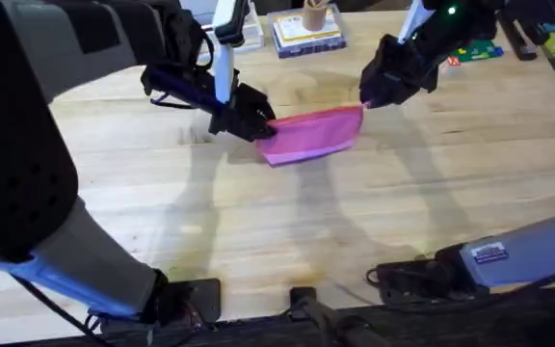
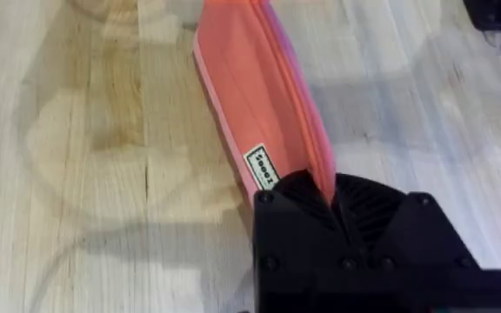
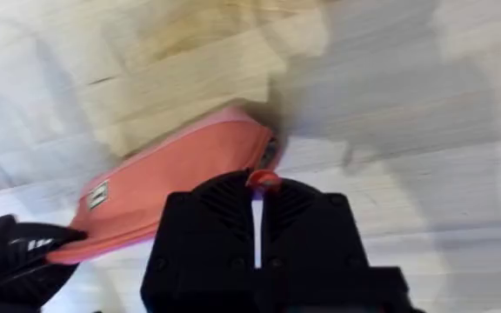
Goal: Unzip the bag, pick up the pens from the table one at a time and place them inside, then zip the bag closed.
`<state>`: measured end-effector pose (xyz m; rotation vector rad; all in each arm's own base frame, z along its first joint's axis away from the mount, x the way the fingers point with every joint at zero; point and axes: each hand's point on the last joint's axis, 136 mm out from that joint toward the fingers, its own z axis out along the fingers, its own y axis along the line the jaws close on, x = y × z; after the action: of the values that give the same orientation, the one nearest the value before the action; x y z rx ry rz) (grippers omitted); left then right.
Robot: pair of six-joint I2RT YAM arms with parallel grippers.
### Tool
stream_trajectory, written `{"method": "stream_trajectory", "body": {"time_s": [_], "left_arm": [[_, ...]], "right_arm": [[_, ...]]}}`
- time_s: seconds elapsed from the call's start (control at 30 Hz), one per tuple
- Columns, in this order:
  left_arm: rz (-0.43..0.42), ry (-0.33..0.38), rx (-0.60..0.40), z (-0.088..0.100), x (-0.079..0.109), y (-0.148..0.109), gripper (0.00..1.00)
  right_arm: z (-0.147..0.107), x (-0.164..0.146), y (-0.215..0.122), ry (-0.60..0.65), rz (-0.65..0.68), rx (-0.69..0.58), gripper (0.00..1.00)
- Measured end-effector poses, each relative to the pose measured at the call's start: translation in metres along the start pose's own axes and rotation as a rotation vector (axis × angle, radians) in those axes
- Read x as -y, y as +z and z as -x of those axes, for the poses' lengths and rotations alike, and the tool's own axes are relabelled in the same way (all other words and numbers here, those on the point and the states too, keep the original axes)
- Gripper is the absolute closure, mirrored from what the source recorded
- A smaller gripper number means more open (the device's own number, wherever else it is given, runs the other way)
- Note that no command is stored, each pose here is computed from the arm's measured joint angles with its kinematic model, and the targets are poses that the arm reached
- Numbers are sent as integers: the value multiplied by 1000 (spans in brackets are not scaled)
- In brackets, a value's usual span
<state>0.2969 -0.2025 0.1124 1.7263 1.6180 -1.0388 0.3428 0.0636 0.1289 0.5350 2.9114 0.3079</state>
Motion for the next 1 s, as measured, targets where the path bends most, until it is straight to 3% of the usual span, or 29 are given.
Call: {"method": "stream_trajectory", "body": {"time_s": [0.27, 0.6, 0.8, 0.87, 0.9, 1.0], "left_arm": [[0, 0, -2, 0, 0, 0, 957], [0, 0, -2, 0, 0, 0, 958], [8, -18, -34, -8, -1, -4, 958], [11, -19, -38, -9, -1, -5, 958], [11, -19, -39, -10, -1, -4, 958], [11, -19, -39, -10, -1, -4, 958]], "right_arm": [[-5, 33, 29, 11, -119, 20, 967], [-7, 36, 30, 10, -131, 34, 947], [6, 46, -2, -9, -208, 144, 88], [10, 40, -15, -29, -200, 193, 10], [8, 30, -34, -67, -183, 245, 5], [-3, 22, -46, -109, -174, 256, 5]]}}
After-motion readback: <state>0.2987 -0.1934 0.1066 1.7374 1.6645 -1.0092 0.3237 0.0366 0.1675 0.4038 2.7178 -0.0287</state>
